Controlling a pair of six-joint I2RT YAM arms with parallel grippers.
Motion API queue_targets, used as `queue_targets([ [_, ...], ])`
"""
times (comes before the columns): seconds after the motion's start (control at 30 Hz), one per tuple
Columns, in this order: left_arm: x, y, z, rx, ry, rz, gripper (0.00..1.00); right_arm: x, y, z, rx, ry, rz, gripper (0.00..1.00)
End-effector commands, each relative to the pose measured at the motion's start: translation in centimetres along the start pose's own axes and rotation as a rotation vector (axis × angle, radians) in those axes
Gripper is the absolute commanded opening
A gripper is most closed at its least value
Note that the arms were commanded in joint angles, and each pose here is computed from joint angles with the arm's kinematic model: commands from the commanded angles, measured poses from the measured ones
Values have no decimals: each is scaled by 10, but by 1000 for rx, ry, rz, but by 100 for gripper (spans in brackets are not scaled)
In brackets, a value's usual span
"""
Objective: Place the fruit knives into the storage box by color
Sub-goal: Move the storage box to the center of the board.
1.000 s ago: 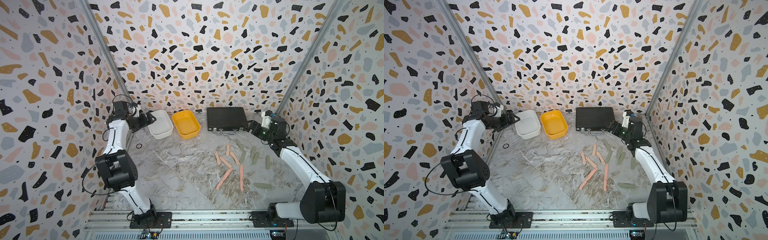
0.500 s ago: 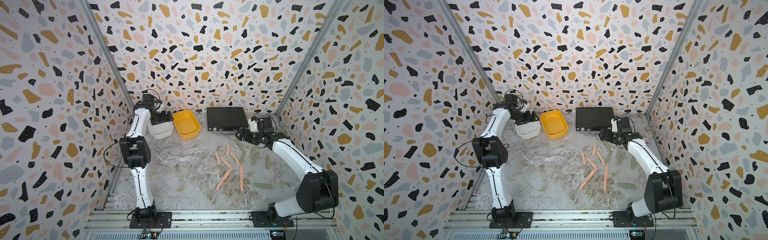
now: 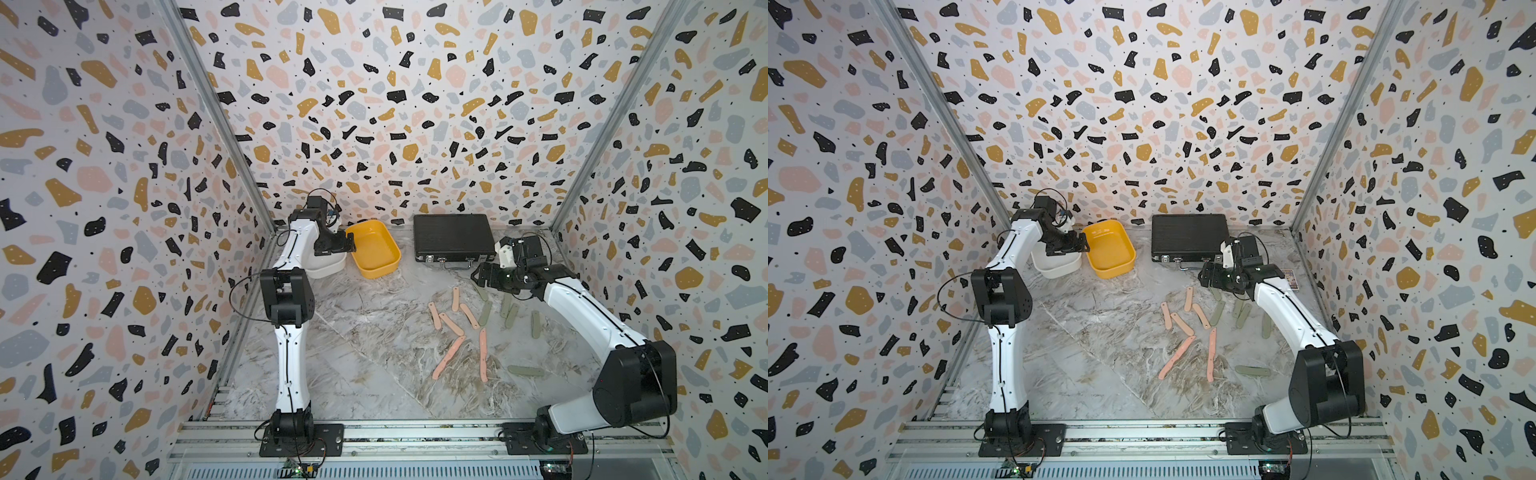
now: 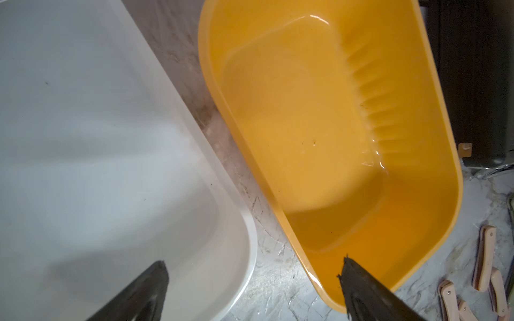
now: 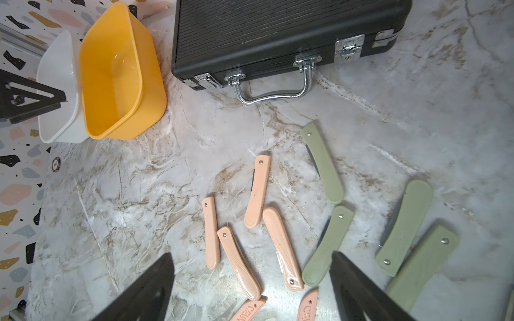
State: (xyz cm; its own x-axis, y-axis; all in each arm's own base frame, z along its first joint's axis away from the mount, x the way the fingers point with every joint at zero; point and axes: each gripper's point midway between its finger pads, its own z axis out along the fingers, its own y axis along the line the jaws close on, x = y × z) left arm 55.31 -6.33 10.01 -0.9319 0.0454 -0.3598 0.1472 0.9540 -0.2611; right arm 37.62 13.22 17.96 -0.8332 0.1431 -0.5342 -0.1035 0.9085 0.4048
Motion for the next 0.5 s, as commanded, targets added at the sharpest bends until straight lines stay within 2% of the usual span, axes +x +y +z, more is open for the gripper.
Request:
queue_targets([
  [0.0,-3,-6,5,-19,6,46,97,0,4,-13,4,-16,-26,90],
  [0.3,8,-11,31,-33,65,74,97,3,0,-13,21,-9,-36,90],
  [0.47,18,-15,34,-22,88,75,97,5,-1,-9,21,0,-35,91],
])
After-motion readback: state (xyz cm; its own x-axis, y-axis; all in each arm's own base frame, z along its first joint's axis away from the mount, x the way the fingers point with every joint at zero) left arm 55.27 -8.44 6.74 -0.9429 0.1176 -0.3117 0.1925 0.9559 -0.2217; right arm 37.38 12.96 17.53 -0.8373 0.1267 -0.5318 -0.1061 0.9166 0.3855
